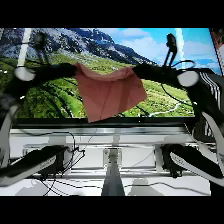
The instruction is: Fold the clothes and pants, and hang the long-sleeved shirts on hangers.
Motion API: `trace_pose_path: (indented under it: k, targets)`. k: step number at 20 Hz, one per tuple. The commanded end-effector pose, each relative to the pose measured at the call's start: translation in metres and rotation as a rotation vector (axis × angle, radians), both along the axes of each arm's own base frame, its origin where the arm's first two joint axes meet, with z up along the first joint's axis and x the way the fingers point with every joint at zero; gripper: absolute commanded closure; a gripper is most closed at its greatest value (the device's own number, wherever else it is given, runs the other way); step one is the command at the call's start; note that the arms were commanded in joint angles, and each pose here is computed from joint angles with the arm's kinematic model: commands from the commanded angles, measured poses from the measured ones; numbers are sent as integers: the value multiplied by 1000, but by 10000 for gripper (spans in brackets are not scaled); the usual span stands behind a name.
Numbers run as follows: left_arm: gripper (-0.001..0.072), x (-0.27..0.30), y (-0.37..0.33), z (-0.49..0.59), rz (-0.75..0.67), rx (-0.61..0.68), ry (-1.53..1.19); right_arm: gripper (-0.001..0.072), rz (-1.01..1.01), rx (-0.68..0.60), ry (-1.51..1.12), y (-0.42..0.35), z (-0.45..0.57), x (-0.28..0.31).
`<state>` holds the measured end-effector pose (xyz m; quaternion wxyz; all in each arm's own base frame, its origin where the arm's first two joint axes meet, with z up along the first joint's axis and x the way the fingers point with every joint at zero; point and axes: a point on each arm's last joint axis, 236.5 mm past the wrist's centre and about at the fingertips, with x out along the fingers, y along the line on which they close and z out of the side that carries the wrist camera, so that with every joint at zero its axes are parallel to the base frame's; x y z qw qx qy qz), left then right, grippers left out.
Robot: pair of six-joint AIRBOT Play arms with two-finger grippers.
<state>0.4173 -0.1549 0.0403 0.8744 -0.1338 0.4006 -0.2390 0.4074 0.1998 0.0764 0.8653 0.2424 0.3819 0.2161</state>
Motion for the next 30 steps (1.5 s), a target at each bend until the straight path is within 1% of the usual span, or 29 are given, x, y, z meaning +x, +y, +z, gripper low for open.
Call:
trace_pose_path:
  k: [1,4,6,8,11,13,14,15,16,17,18,21,23,28,30]
  targets:
    - [703,-11,-30,-64,-75,-24,169,693,-119,-89,64,-40,-65,39]
    - [703,-56,-49,-63,-214,-63,303,694,-96,-101,209,-74,-85,19]
    - [703,-110,-66,-58,-341,-121,495,694,-48,-126,358,-99,-104,-12]
    - [703,-159,-83,-54,-463,-134,639,694,23,-180,482,-122,-118,-46]
    - [703,-194,-108,-63,-548,-98,698,694,91,-213,569,-130,-125,-73]
    - [703,-215,-113,-74,-591,-39,737,694,120,-211,590,-128,-125,-81]
    - [703,-220,-109,-82,-600,13,747,661,124,-214,583,-128,-125,-80]
    - [697,-223,-103,-89,-607,60,755,334,135,-233,545,-130,-125,-74]
    - [485,-225,-102,-90,-606,67,771,-8,134,-251,506,-133,-125,-67]
    - [70,-226,-104,-88,-604,53,777,-6,115,-261,475,-135,-124,-58]
    - [8,-226,-108,-85,-588,32,789,-6,92,-269,447,-139,-123,-50]
    - [9,-225,-116,-79,-578,-14,789,-4,8,-292,352,-150,-120,-22]
    - [10,-223,-119,-77,-572,-30,786,14,10,-292,371,-152,-126,-16]
    - [12,-223,-120,-77,-553,-35,799,21,176,-240,589,-137,-158,-17]
    - [13,-223,-120,-77,-553,-35,800,22,296,-219,681,-131,-168,-28]
